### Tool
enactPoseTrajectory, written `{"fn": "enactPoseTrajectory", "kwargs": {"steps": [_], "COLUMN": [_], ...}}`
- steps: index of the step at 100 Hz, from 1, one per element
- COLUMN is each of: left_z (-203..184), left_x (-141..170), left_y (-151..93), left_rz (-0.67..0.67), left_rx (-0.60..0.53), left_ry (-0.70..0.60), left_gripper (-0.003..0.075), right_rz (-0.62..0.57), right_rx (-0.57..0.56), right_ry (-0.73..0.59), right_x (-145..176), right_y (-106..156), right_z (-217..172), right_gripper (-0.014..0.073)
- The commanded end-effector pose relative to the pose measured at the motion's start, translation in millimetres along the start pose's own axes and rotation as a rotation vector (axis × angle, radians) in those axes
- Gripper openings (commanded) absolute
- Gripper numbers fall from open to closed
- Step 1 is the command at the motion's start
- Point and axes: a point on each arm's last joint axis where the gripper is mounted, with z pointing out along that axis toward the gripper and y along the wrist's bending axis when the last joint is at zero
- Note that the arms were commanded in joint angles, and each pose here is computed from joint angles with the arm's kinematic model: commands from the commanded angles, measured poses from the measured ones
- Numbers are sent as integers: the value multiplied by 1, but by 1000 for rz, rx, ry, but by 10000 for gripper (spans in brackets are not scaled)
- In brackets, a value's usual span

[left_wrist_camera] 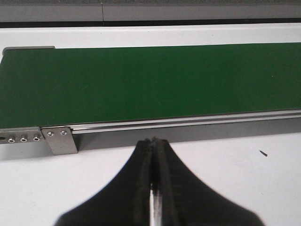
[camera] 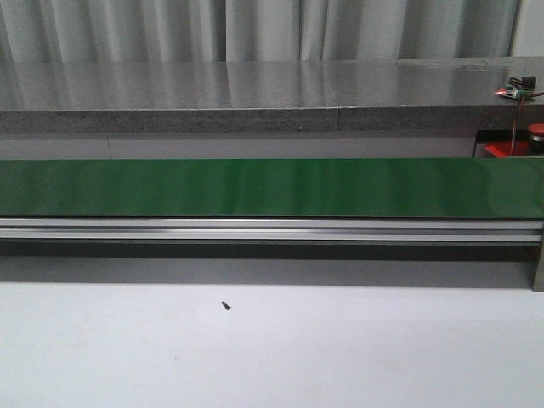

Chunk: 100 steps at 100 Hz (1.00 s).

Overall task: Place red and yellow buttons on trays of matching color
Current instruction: 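Carry the red button into the red tray and open the right gripper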

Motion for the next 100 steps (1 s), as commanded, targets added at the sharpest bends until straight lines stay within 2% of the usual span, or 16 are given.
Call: {"fn": "enactPoseTrajectory", "kwargs": {"steps": [1, 33, 84, 91, 100], "left_z": [-5, -5, -5, -5, -5], "left_x": [-14, -14, -14, -14, -14], "left_y": [-2, -2, -2, -2, -2], "left_rz": [-13, -13, -13, -13, -13], "left_rx": [4, 4, 4, 4, 4], "left_ry": [-95, -95, -95, -95, -95], "left_gripper": [-20, -20, -20, -20, -20], "right_rz": [1, 2, 2, 2, 2], "right_rx": [-17, -24, -16, -16, -16], "right_ry": [-123, -100, -34, -30, -38], "right_x": [-14, -16, -11, -11, -12], "right_y": [-1, 3, 2, 2, 2], "right_z": [-16, 18, 37, 38, 37], "right_gripper": [171, 171, 173, 197, 294]}}
